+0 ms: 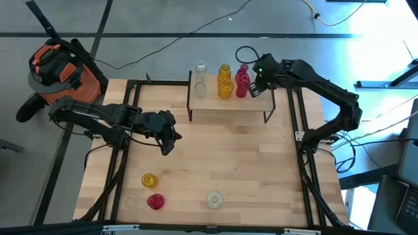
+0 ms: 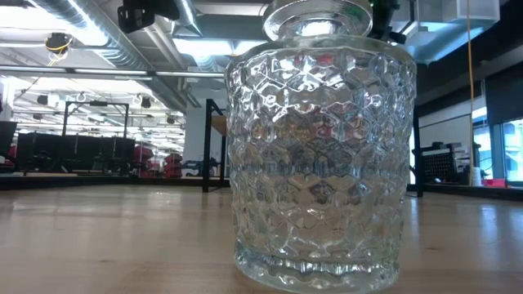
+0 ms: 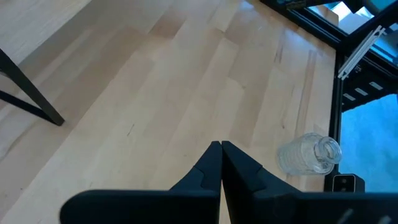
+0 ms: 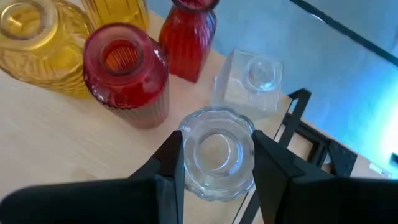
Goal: Sort vases onto shelf
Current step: Put the transparent vase on the shelf aligned with the other transparent vase
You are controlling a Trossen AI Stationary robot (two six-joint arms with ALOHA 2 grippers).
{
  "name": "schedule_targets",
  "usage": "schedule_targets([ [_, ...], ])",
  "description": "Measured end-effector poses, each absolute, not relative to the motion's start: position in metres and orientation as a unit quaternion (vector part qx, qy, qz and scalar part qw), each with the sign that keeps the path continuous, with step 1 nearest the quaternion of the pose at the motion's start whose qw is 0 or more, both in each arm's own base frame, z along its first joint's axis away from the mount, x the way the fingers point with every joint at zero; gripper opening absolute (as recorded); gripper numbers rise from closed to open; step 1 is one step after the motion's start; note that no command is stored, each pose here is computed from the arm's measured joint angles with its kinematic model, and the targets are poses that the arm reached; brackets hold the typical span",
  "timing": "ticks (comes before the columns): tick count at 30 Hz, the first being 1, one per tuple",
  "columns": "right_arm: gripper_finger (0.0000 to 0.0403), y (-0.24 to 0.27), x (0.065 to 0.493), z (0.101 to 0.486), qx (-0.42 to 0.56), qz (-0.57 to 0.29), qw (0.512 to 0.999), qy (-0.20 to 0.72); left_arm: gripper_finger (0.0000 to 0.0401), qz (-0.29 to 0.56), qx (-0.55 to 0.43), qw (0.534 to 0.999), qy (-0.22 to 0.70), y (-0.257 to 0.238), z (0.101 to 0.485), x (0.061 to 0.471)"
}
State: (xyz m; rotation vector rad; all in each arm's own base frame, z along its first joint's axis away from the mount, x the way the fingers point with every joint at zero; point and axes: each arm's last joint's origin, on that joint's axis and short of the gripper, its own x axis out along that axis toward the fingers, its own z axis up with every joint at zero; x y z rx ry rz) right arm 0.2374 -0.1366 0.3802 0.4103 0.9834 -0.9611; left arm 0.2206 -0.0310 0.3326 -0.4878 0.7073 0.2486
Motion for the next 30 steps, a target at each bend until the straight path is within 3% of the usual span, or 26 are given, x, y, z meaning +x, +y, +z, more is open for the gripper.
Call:
schedule_targets([
  [13,0.0111,-0.145,0.241,0.38,0.209,-0.45,0.757,0.425,0.0,0.121,-0.237,0.901,0.342,-0.031,0.332,0.221],
  [30,0.0111,-0.158,0.214,0.394,0.253,-0.466,0.758,0.379,0.0,0.117,-0.227,0.903,0.344,-0.031,0.332,0.22],
])
